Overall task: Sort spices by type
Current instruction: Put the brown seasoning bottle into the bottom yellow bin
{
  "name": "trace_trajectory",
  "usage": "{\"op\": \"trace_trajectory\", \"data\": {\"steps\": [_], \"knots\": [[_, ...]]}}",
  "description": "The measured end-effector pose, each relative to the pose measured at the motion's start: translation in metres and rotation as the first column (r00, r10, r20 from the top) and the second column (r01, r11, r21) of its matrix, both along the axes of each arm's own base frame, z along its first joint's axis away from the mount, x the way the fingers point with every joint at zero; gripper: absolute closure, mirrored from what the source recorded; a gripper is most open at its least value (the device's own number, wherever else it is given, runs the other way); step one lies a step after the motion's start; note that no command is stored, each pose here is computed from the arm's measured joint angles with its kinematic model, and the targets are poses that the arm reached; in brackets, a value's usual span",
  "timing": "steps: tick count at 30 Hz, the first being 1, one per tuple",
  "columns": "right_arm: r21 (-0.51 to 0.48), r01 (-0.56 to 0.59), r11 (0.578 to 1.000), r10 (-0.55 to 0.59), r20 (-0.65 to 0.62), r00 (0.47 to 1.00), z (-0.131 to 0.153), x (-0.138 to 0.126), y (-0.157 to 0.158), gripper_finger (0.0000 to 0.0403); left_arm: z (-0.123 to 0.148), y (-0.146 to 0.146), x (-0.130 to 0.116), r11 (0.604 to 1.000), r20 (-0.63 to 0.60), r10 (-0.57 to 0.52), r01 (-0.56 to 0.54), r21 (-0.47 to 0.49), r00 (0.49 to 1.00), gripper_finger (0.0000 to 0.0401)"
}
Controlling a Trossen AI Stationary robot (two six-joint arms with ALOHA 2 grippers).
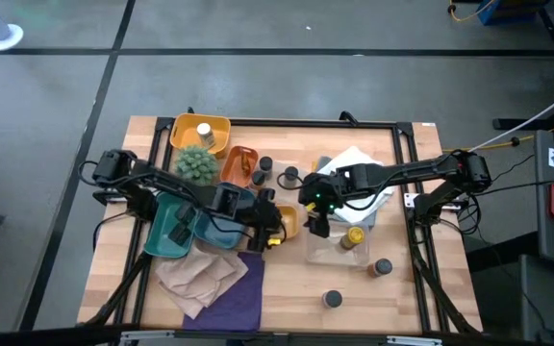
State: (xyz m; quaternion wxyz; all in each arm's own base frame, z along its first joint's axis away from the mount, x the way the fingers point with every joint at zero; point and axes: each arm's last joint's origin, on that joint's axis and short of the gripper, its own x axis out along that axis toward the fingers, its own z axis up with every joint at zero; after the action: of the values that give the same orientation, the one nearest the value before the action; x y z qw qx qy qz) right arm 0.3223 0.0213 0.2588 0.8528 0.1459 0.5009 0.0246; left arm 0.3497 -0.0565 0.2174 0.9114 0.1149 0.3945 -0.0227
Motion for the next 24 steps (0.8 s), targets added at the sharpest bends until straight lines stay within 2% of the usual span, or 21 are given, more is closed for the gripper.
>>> {"op": "trace_trajectory", "data": {"steps": [7,12,16,24], "knots": [[0.003,0.000,1.000,0.000,0.049,0.999,0.002,0.004,0.000,0.0111,0.002,0.026,0.007,0.996,0.065,0.089,-0.088,-0.023,0.994,0.0221],[-0.002,0.002,1.000,-0.002,0.052,0.999,0.003,0.004,0.000,0.0111,-0.004,0.030,0.015,0.988,0.096,0.144,-0.137,-0.072,0.985,0.0221],[-0.012,0.008,1.000,-0.007,0.028,1.000,0.006,0.003,0.000,0.0111,-0.019,0.024,0.019,0.989,0.063,0.131,-0.127,-0.070,0.989,0.0221],[-0.072,-0.068,0.995,0.073,0.057,0.996,0.043,0.003,0.000,0.0111,-0.033,0.020,0.026,0.984,-0.010,0.155,-0.155,-0.084,0.988,0.0221]]}}
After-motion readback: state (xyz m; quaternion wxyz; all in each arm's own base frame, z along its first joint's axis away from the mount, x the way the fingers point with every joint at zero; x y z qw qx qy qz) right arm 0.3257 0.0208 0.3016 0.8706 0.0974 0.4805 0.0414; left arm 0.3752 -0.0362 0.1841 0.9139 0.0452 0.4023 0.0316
